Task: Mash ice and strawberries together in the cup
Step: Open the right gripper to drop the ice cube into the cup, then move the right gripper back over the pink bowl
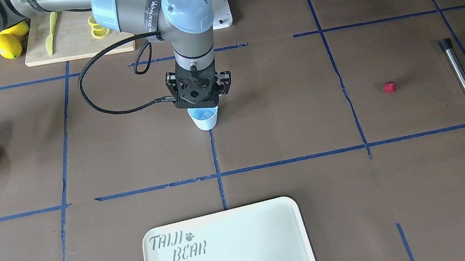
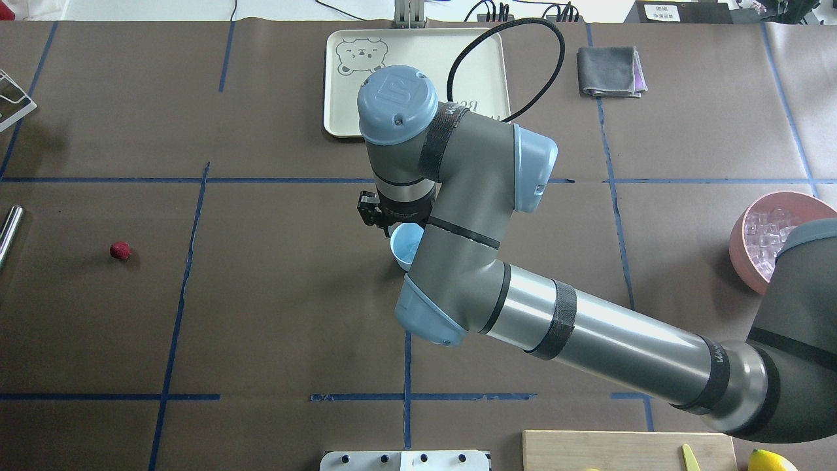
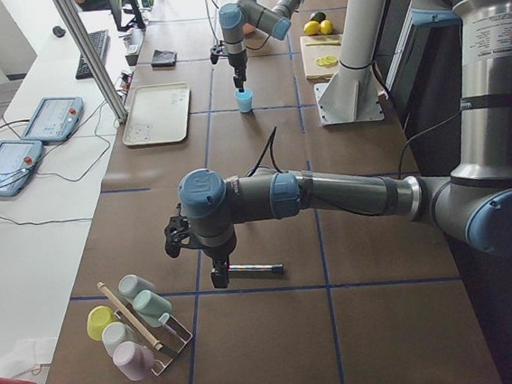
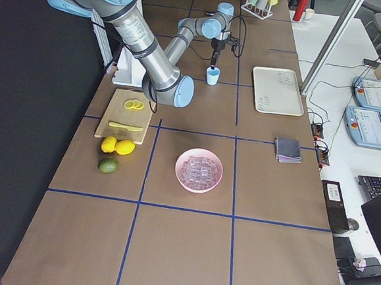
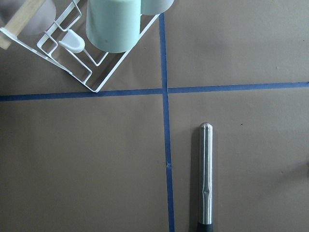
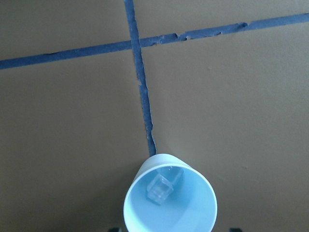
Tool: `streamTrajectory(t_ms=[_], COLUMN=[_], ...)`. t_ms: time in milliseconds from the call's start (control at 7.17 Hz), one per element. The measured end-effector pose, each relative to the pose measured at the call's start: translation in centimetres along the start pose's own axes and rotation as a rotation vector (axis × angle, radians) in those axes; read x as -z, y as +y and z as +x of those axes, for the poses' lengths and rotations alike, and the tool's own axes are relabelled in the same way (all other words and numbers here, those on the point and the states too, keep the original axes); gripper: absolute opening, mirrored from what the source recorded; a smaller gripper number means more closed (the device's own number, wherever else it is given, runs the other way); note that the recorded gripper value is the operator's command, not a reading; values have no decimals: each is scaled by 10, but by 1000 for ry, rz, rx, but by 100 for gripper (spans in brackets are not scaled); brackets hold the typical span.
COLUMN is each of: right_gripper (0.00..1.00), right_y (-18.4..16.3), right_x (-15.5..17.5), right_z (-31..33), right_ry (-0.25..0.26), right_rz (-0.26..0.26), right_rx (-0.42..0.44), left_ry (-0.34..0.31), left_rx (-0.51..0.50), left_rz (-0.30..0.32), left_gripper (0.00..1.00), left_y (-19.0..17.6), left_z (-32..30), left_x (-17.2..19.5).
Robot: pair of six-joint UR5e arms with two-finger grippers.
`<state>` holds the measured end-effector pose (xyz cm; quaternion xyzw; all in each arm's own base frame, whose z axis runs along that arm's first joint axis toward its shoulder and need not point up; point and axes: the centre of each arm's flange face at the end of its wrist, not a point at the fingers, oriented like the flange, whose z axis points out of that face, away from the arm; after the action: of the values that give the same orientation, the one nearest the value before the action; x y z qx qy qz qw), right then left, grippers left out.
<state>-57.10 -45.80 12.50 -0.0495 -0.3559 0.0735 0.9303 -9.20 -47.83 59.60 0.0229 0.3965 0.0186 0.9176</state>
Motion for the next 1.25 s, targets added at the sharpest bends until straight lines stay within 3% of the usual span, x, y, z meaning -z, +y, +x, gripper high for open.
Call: streamTrajectory(t_ms=[418,697,976,1255], right_gripper=[99,99,99,99], right_y=[-2,-18,-26,-36], right_x=[5,37,81,109], right_z=[1,39,148,266], right_ry=[-8,-50,-108,-97], right_rz=[8,55,133,190], right_rx=[0,-7,41,84], left_ry=[0,-1,0,-1], left_rx=[-1,-1,-1,-5], left_rz=[1,1,1,5], left_gripper=[100,100,100,100], left_y=[-1,-1,-1,0], left_z=[1,0,0,2], left_x=[1,1,1,3])
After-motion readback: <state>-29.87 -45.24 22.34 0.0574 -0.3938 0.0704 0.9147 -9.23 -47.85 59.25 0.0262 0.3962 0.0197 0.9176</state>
